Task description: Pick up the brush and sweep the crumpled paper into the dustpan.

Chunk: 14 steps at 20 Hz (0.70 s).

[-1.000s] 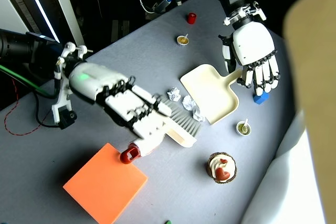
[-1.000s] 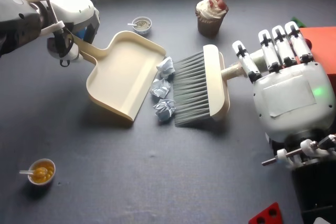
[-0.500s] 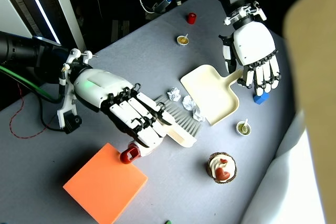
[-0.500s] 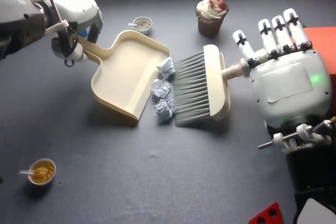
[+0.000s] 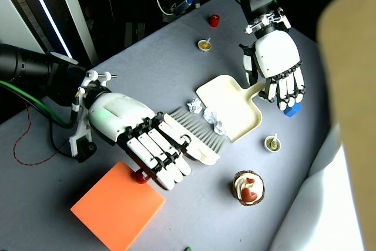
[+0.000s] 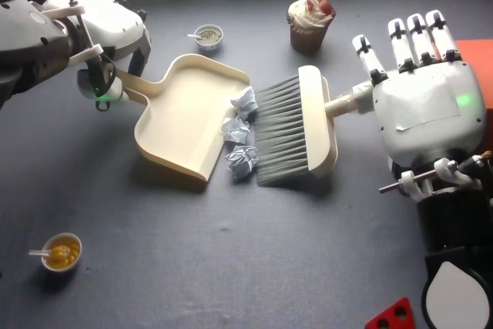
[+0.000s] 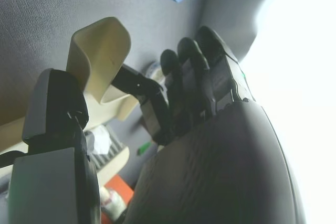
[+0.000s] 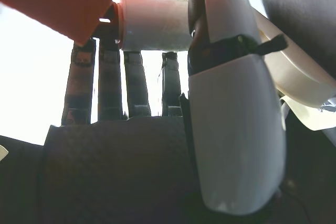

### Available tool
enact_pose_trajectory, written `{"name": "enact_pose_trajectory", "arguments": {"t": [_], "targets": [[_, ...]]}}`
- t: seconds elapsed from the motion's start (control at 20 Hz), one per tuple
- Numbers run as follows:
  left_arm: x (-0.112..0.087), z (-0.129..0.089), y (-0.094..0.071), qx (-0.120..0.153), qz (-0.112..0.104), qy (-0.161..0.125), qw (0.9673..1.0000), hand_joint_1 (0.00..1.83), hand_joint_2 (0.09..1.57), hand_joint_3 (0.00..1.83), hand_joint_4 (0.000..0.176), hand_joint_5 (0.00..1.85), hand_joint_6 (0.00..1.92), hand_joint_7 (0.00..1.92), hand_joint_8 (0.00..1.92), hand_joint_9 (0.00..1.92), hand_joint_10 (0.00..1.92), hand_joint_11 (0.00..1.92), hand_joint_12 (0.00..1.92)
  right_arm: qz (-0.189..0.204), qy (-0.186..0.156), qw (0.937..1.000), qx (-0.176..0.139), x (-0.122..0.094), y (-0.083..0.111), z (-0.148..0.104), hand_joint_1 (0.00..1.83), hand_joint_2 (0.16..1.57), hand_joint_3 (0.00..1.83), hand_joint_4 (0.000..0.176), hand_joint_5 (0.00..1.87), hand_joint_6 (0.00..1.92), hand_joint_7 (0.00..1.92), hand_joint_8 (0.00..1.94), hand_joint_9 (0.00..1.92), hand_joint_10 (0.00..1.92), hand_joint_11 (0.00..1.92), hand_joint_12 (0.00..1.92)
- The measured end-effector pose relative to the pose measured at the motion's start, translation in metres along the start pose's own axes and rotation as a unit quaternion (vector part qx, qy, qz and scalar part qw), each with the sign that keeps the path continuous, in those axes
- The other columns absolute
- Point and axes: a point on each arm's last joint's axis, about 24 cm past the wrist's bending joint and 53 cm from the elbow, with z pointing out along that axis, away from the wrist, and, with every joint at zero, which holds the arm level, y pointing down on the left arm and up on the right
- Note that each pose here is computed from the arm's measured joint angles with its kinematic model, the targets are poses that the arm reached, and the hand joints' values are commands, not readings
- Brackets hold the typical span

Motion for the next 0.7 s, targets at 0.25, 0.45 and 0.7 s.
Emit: {"name": "enact_pose_trajectory", "arguments": {"t": [0.25, 0.45, 0.7], "targets": [[-0.008, 0.001, 0.008, -0.006, 0.001, -0.013, 0.9999, 1.13, 1.16, 0.00, 0.000, 0.90, 1.10, 0.41, 0.00, 0.31, 0.00, 0.10, 0.44, 0.014, 0.012, 0.9998, -0.009, 0.012, 0.009, 0.002, 1.17, 1.03, 0.01, 0.000, 0.24, 0.00, 0.24, 0.00, 0.24, 0.00, 0.26, 0.02], [-0.010, 0.001, 0.008, -0.006, 0.001, -0.017, 0.9998, 1.12, 1.15, 0.00, 0.000, 0.91, 1.08, 0.39, 0.00, 0.29, 0.00, 0.08, 0.42, 0.022, 0.008, 0.9997, -0.007, 0.013, 0.009, 0.010, 1.15, 1.03, 0.00, 0.000, 0.26, 0.00, 0.28, 0.00, 0.27, 0.00, 0.25, 0.02], [-0.015, 0.000, 0.010, -0.014, -0.005, -0.030, 0.9994, 1.13, 1.16, 0.00, 0.000, 0.90, 1.09, 0.40, 0.01, 0.31, 0.00, 0.13, 0.43, 0.036, 0.008, 0.9993, -0.008, 0.017, 0.012, 0.013, 1.16, 1.01, 0.00, 0.000, 0.28, 0.01, 0.30, 0.01, 0.28, 0.00, 0.28, 0.03]]}}
